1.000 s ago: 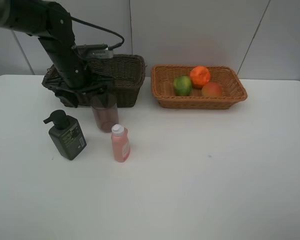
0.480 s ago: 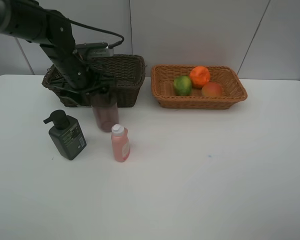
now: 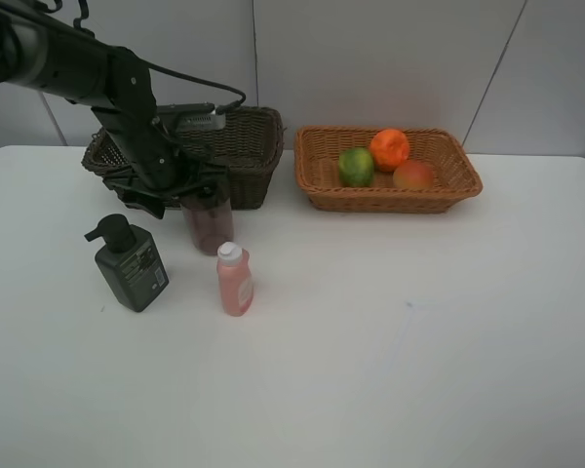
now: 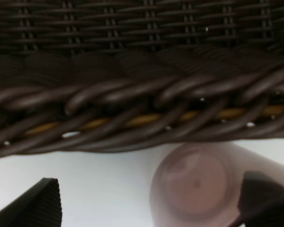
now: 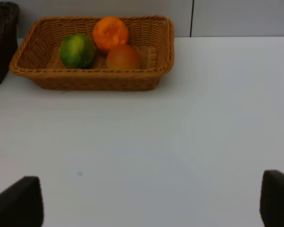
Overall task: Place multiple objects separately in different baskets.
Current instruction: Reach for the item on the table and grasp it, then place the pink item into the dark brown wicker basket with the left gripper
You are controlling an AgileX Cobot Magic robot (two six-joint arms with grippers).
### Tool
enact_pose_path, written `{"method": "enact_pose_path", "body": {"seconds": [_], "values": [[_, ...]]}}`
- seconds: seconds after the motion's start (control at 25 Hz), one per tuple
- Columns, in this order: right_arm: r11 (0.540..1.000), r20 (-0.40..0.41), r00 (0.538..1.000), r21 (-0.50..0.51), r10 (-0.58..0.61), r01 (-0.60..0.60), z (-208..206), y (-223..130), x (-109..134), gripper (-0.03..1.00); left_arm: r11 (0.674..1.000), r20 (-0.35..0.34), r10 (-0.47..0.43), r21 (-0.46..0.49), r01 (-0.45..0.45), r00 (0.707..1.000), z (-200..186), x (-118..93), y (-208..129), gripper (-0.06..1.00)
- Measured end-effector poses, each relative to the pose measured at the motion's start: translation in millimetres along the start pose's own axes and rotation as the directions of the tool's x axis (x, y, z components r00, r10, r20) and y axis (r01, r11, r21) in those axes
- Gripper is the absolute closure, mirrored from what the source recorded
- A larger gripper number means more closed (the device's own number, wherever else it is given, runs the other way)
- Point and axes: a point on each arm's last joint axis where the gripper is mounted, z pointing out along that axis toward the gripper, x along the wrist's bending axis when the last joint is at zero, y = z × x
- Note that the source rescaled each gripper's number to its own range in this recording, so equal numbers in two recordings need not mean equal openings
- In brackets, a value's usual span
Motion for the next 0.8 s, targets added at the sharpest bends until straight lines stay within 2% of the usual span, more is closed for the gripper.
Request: {"method": "enact_pose_path", "body": {"seconds": [0.16, 0.24, 0.36, 0.48, 0.56, 0.8], "values": [[1.000, 0.000, 1.000, 0.000, 0.000, 0.000, 0.0, 0.0, 0.0, -0.01, 1.000, -0.001, 0.000, 0.002, 0.000, 1.000, 1.6, 0.1, -0.4, -0.02], [1.000, 0.000, 1.000, 0.000, 0.000, 0.000, 0.0, 0.0, 0.0, -0.01, 1.000, -0.001, 0.000, 0.002, 0.000, 1.000, 1.6, 0.1, -0.4, 0.07], [1.000, 0.000, 1.000, 0.000, 0.000, 0.000, 0.0, 0.0, 0.0, -0.01, 1.000, -0.001, 0.000, 0.002, 0.000, 1.000, 1.6, 0.1, -0.4, 0.40], [1.000, 0.000, 1.000, 0.000, 0.000, 0.000, 0.0, 0.0, 0.0, -0.01, 1.000, -0.001, 0.000, 0.002, 0.000, 1.000, 1.6, 0.1, -0.4, 0.78], [1.000, 0.000, 1.000, 0.000, 0.000, 0.000, 0.0, 0.0, 0.0, -0.01, 1.000, -0.001, 0.000, 0.002, 0.000, 1.000, 1.6, 0.1, -0.4, 0.94], [1.000, 0.000, 1.000, 0.000, 0.000, 0.000, 0.0, 0.0, 0.0, -0.01, 1.000, 0.000, 0.001, 0.001, -0.001, 1.000, 1.6, -0.3, -0.4, 0.94]]}}
